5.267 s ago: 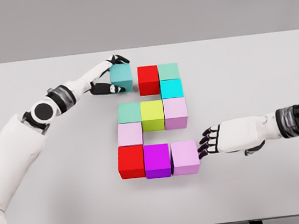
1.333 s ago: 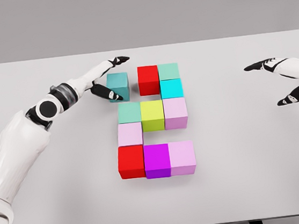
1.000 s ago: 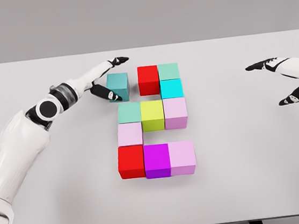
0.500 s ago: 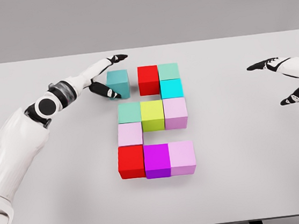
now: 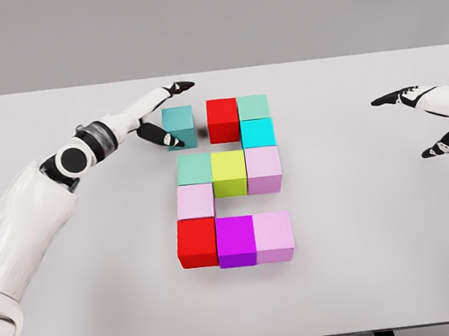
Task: Assemble the squares on the desktop into the number 2
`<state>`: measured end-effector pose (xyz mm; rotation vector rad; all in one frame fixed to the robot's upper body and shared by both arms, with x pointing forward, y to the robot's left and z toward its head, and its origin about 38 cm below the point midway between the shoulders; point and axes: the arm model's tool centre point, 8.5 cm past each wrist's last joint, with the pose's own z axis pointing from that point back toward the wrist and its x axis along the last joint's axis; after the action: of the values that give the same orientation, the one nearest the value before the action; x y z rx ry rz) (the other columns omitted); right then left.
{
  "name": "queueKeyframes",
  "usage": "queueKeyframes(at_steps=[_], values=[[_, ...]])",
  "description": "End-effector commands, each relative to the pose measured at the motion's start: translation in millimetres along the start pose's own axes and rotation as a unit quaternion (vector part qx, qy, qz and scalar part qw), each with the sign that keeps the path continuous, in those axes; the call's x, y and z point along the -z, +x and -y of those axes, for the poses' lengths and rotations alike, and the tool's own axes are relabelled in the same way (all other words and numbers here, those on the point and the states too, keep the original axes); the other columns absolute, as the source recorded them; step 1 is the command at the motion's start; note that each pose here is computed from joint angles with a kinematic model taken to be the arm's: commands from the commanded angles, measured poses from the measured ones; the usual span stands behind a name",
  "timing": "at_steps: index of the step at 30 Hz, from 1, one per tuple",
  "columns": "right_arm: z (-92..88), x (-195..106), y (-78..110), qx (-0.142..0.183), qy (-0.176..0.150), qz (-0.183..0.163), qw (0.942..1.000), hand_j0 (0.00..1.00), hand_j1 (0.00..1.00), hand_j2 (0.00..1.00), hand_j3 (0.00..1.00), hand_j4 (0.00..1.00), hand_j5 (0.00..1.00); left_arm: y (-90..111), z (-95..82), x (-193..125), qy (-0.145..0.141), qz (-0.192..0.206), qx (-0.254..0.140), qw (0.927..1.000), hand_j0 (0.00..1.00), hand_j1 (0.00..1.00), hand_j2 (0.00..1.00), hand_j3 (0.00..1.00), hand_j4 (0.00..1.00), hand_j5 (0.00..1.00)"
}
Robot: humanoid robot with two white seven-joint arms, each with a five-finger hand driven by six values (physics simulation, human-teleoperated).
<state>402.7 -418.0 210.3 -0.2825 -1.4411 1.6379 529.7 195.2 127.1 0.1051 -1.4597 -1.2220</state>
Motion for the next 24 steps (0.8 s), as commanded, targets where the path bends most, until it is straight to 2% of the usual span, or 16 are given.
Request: queueKeyframes(at_steps=[1,11,18,22,24], values=[[0.7,-1,-0.3,0.003,-0.002,0.000,1.0000,1.00,1.00,1.00,1.00,1.00,1.00,1,0.2,1,0.001,0.001,-0.001,1.0000,0.99,0.99,0.99,0.99,0.99,0.99],[0.8,0,0.2,0.002,-0.002,0.000,1.0000,1.00,1.00,1.00,1.00,1.00,1.00,2,-4.4,-5,0.006,0.009,-0.001,0.9999,0.99,0.99,0.99,0.99,0.99,0.99],[0.8,0,0.2,0.002,-0.002,0.000,1.0000,1.00,1.00,1.00,1.00,1.00,1.00,-4,-34.2,-35,0.023,0.010,0.023,0.9994,0.99,0.99,0.99,0.99,0.99,0.99],[0.6,-1,-0.3,0.002,-0.002,-0.001,1.0000,1.00,1.00,1.00,1.00,1.00,1.00,-6,-60.3,-76,0.033,0.023,0.028,0.9988,1.00,1.00,1.00,1.00,1.00,1.00],[0.6,-1,-0.3,0.002,-0.002,-0.001,1.0000,1.00,1.00,1.00,1.00,1.00,1.00,-8,-63.4,-99,0.031,0.031,0.017,0.9989,1.00,1.00,1.00,1.00,1.00,1.00]])
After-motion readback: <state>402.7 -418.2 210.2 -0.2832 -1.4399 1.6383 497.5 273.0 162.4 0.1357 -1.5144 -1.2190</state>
